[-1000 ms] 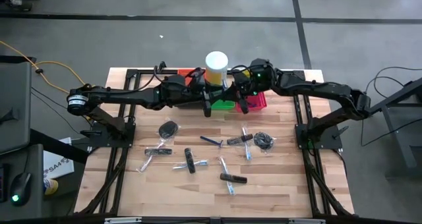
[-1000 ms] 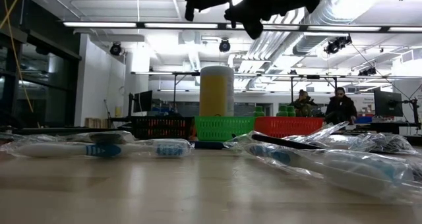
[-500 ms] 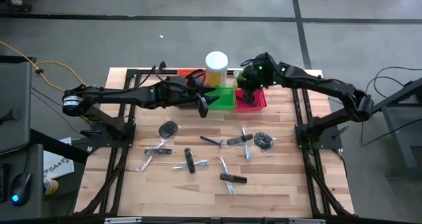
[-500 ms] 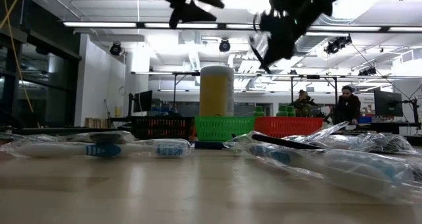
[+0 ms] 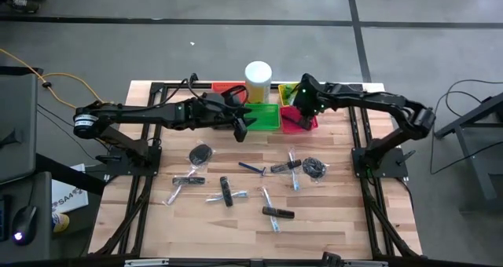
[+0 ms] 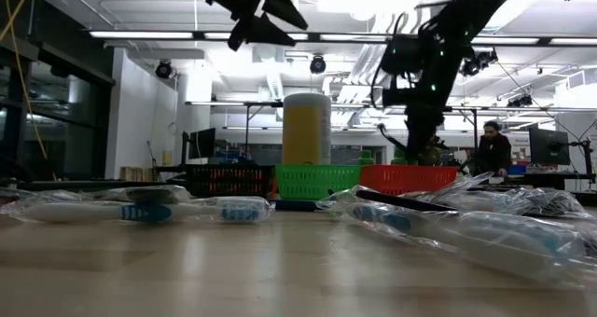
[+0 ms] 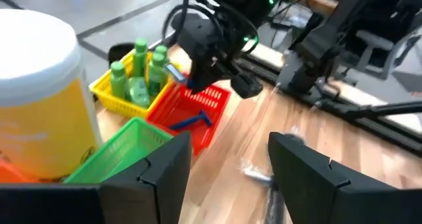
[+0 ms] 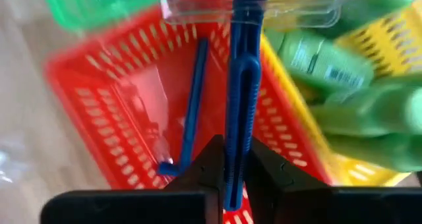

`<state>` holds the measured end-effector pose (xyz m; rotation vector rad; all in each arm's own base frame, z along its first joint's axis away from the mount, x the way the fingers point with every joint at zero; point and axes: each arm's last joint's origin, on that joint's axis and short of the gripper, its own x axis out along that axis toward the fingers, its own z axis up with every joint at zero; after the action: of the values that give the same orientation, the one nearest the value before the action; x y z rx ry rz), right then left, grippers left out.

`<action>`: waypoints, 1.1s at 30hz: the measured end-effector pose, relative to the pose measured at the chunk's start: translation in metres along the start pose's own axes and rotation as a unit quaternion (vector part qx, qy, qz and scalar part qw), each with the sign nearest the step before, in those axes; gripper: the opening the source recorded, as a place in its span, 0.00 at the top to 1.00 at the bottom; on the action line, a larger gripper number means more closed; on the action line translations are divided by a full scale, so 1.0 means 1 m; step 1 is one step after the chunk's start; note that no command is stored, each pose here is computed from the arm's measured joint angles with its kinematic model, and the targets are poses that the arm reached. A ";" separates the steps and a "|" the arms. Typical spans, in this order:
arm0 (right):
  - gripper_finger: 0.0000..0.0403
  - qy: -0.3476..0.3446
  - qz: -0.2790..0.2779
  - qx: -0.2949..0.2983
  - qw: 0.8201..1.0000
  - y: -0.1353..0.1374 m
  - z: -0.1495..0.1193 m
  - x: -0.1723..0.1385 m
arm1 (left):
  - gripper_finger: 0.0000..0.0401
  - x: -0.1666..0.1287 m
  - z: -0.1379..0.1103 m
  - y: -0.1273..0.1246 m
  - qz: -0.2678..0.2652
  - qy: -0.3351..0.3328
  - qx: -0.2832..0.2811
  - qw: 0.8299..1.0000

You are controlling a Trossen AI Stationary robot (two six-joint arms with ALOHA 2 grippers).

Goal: Pick & Place Travel size toiletries
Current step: Put the blue razor into the red bin

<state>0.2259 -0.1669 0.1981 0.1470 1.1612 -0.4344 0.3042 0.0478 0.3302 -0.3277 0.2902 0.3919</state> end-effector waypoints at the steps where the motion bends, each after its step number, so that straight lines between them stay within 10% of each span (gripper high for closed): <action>1: 0.92 0.010 -0.001 0.000 1.000 0.000 -0.002 0.004 | 0.50 0.000 -0.001 0.001 0.004 0.006 0.001 1.000; 22: 0.81 0.023 0.023 0.024 0.999 0.005 -0.009 0.000 | 0.50 0.027 -0.034 0.004 0.007 0.121 0.021 0.992; 33: 0.59 -0.082 0.062 0.038 0.994 0.008 -0.012 -0.059 | 0.50 0.075 -0.090 0.007 -0.100 0.260 0.186 0.942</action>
<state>0.1995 -0.1400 0.2459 0.2435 0.9690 -0.3731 0.3482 0.0454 0.2213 -0.0802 0.8298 0.0366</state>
